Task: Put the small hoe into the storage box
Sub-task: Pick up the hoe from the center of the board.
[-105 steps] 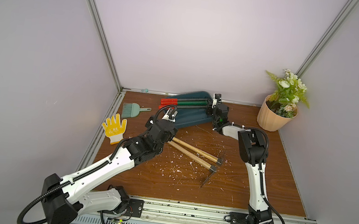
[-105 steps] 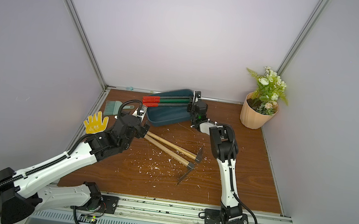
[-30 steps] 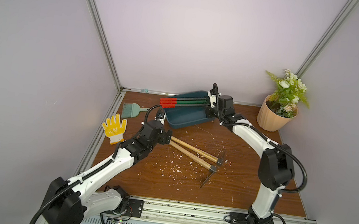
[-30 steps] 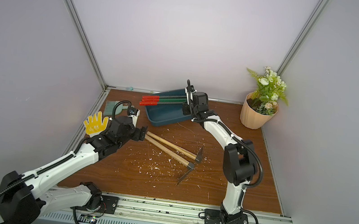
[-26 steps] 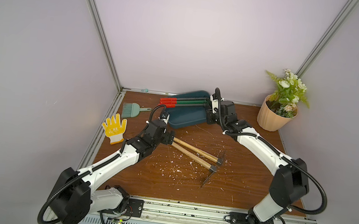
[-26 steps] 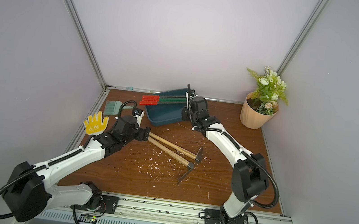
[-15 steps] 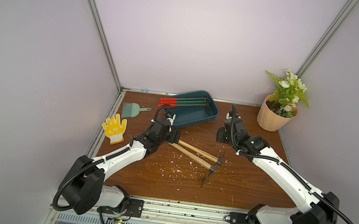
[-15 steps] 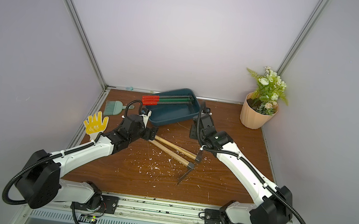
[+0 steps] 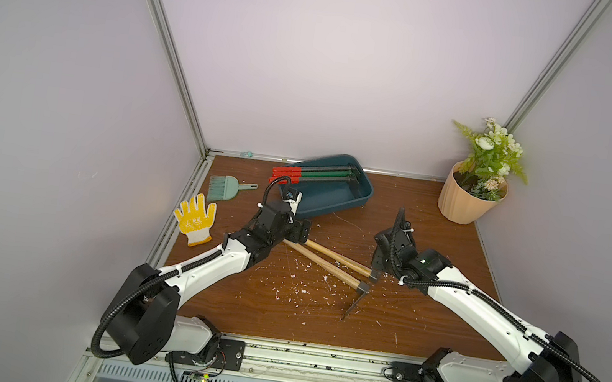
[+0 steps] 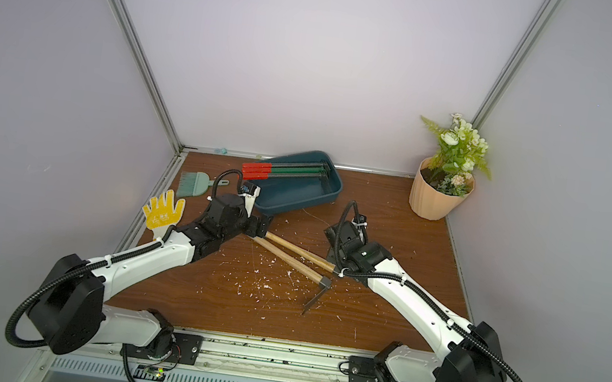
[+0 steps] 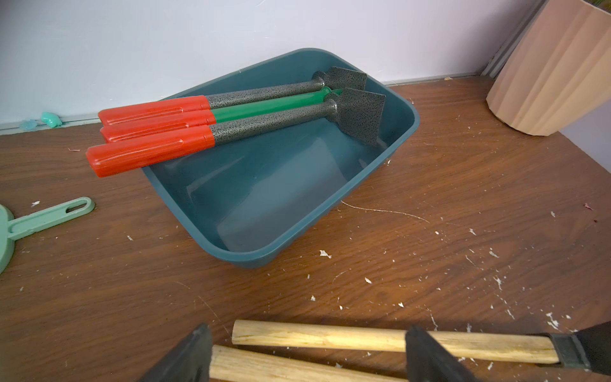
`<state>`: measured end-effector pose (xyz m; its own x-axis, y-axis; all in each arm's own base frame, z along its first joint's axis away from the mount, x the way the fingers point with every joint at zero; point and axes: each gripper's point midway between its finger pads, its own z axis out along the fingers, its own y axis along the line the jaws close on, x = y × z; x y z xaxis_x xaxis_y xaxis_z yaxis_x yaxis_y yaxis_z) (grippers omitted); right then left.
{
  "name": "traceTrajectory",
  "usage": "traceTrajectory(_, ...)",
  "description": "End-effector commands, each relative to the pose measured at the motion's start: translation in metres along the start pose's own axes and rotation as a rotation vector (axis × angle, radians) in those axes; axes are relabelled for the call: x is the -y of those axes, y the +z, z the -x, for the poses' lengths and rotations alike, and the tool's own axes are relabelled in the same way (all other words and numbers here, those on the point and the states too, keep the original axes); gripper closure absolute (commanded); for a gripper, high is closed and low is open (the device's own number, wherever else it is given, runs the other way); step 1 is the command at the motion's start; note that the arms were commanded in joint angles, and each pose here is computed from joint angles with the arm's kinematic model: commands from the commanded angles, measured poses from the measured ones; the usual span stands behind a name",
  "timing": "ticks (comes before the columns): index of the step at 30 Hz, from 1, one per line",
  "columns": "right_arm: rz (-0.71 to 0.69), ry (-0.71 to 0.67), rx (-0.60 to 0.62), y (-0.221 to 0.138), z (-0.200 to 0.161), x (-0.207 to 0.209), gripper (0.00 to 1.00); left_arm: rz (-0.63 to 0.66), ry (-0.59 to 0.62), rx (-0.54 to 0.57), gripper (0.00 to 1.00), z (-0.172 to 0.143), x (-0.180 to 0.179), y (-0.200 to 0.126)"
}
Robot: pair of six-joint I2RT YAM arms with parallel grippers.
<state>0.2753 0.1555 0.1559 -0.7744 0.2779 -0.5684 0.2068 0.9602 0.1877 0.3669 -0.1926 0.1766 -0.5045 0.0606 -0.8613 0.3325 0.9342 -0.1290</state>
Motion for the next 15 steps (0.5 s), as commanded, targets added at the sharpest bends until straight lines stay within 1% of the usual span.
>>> traceTrajectory(1,-0.007,0.089,0.059,-0.007,0.010,0.006,0.71,-0.001,-0.026,0.035,0.08,0.012,-0.002,-0.004)
traceTrajectory(7,-0.013,0.132,0.068,0.003,0.006,0.008,0.71,0.005,-0.021,0.024,0.08,0.009,-0.003,-0.004)
traceTrajectory(15,-0.035,0.120,0.046,0.016,-0.003,0.009,0.71,0.006,-0.017,0.011,0.08,0.006,-0.003,0.000)
